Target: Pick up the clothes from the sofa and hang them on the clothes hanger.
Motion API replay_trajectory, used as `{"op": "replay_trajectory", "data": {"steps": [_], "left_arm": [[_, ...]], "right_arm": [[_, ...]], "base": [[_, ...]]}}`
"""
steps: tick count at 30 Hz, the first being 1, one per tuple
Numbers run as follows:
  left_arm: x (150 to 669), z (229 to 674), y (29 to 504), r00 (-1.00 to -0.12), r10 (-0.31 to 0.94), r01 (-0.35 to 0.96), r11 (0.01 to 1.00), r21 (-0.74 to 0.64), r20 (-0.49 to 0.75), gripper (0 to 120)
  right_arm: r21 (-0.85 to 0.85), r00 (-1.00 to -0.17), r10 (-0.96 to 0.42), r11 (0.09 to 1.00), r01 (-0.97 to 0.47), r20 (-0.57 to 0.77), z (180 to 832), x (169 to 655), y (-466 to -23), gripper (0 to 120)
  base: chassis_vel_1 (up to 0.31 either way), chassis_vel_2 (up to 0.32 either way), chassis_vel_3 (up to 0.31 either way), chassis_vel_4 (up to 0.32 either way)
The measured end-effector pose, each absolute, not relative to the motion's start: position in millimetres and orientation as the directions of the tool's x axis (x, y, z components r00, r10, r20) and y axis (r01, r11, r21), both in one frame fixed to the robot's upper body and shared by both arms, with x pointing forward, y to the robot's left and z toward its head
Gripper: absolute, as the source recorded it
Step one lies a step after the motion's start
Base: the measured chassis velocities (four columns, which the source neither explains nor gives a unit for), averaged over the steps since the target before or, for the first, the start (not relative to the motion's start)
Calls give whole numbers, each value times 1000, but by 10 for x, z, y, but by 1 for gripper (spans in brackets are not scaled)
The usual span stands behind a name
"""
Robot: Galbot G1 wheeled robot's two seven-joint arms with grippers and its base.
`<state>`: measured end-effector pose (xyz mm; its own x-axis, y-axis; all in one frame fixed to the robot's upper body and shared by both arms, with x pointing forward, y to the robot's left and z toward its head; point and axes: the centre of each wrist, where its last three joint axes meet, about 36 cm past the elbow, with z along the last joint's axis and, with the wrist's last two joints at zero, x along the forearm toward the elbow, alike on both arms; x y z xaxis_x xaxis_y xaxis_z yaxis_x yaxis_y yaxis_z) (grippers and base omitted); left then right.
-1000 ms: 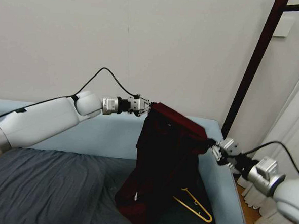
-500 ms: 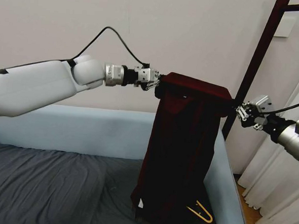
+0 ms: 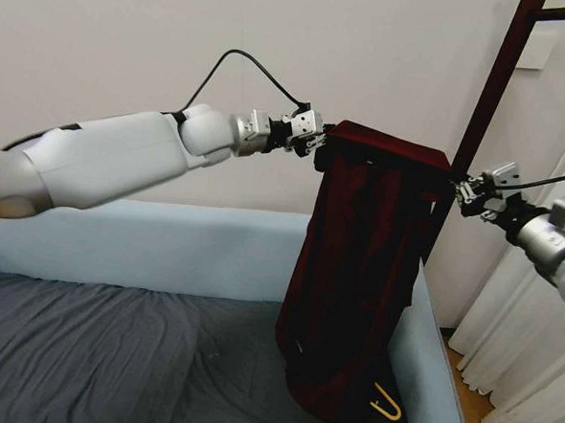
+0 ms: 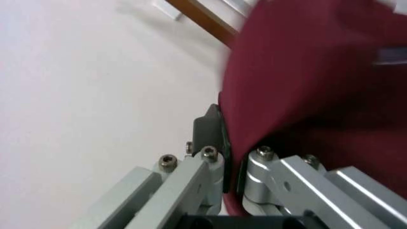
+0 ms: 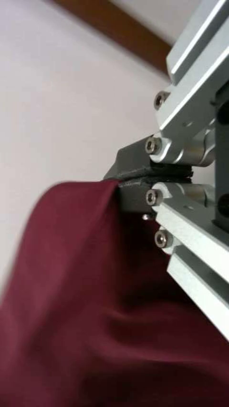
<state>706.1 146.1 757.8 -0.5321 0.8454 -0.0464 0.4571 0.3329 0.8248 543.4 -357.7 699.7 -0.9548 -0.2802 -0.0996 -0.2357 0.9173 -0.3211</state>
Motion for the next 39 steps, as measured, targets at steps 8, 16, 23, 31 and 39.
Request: {"op": "replay_trajectory", "data": {"steps": [8, 16, 23, 31, 39], "left_arm": [[6925, 7947, 1631, -541, 835, 420, 374, 827, -103, 0], [6370, 7868, 2055, -536, 837, 423, 376, 824, -107, 0], [5788, 8102, 2134, -492, 863, 434, 362, 825, -120, 0], [4745, 8265, 2786, -515, 834, 409, 442, 799, -198, 0], [4417, 7878, 3074, -584, 789, 418, 493, 763, -190, 0]], "right_arm": [[-349, -932, -329, 900, -261, -153, 7457, 5585, -3194, 0], [-366, -897, -422, 861, -352, -129, 7339, 4850, -3030, 0], [-366, -879, -456, 848, -383, -139, 7440, 4432, -2989, 0], [-349, -839, -529, 816, -461, -130, 7677, 3838, -2709, 0], [-332, -818, -571, 786, -522, -68, 7392, 3878, -2444, 0]], "base": [[0, 0, 0, 0], [0, 0, 0, 0], [0, 0, 0, 0], [0, 0, 0, 0], [0, 0, 0, 0]]}}
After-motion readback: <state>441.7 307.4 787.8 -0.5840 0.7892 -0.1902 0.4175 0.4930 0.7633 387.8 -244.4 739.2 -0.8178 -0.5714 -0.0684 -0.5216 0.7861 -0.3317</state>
